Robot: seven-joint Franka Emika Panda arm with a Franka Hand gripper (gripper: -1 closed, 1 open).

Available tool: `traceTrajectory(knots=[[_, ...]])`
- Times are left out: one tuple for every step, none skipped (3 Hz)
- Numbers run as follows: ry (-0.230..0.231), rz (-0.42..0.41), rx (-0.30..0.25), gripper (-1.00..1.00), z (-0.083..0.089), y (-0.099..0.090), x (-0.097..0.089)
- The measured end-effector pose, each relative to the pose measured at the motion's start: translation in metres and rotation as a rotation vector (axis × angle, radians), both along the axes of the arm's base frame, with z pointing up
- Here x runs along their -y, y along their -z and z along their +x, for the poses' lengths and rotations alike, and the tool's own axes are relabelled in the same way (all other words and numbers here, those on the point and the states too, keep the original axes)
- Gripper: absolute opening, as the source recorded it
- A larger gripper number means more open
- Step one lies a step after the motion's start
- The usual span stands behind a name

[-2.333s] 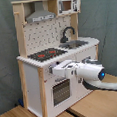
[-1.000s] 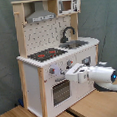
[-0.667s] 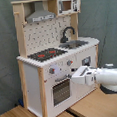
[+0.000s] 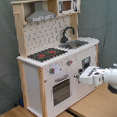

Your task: Play with the kitchen

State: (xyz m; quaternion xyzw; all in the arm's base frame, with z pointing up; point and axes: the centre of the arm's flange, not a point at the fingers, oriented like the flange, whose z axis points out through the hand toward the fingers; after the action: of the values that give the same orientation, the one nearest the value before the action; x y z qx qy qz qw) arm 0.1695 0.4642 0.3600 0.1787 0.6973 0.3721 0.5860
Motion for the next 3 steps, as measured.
traceTrajectory(knots=[[0.047, -0.008, -0.016, 1.0, -0.003, 0.011, 0.027], [0.128, 0.017, -0.046, 1.0, 0.0, 0.023, 0.051], [0.212, 0.067, -0.071, 1.0, 0.008, 0.034, 0.061]])
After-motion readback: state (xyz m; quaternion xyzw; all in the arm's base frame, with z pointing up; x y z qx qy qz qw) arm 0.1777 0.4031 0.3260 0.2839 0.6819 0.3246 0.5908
